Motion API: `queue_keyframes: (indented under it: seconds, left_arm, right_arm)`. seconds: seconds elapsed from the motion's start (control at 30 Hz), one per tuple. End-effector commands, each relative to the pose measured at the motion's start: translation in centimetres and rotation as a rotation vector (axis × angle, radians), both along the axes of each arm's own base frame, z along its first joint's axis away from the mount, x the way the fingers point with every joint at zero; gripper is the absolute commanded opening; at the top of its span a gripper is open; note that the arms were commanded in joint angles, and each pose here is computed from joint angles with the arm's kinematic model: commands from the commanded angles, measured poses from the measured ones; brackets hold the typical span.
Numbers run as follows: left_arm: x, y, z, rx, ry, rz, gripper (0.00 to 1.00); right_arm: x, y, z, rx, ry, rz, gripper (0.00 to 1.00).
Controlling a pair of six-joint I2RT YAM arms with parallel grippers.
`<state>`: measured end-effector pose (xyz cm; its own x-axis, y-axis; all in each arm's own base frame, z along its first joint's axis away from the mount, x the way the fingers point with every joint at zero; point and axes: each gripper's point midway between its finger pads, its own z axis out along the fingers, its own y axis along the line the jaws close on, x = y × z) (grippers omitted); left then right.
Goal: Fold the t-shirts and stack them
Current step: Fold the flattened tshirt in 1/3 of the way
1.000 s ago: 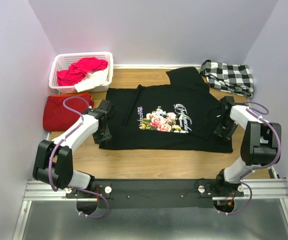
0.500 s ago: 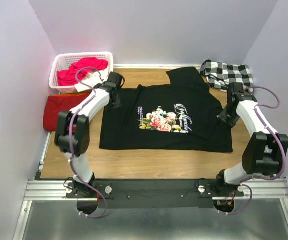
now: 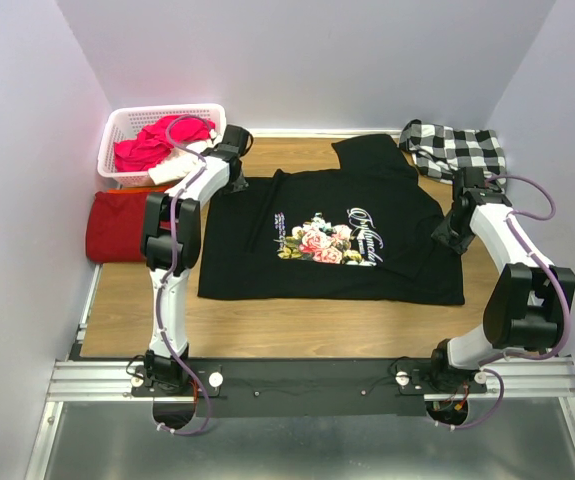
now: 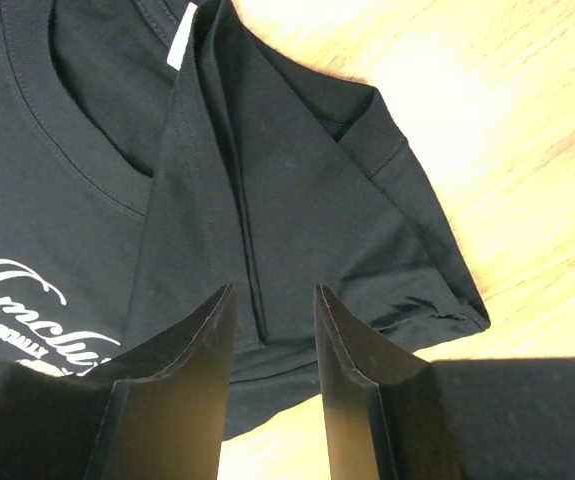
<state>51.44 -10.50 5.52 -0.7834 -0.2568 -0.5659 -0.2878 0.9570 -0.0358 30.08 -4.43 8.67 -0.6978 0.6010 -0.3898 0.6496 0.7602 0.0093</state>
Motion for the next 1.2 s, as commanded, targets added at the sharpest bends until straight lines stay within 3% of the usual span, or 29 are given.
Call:
queue_keyframes:
  seconds: [0.0,0.3,0.63,0.97,1.17]
  left_arm:
    - [-1.1,2.1,-2.9,0.086,0.076,0.029,0.39]
    - [-2.7,4.4,-5.9,0.171,0.162,0.069,0.4]
    - [-2.7,9.9,-5.2,0.252,0.176,0.187,0.4]
    - [-0.6,7.5,-3.3,0.138,0.068,0.061,0.4]
    - [0.7,5.8,0.8,0.069,-0.058,-0.025,0.42]
  right_arm:
    - [0.3,0.1,0.1,0.02,-0.03,-0.025,0.45]
    - [0.2,0.3,-0.2,0.035,-0.022,-0.029,0.45]
    - [-0.4,0.4,-0.9,0.036,-0.001,-0.029,0.45]
    - [-0.1,1.0,-0.7,0.063,-0.023,0.028,0.45]
    - [-1.1,2.8,-1.5,0.147,-0.007,0.092,0.45]
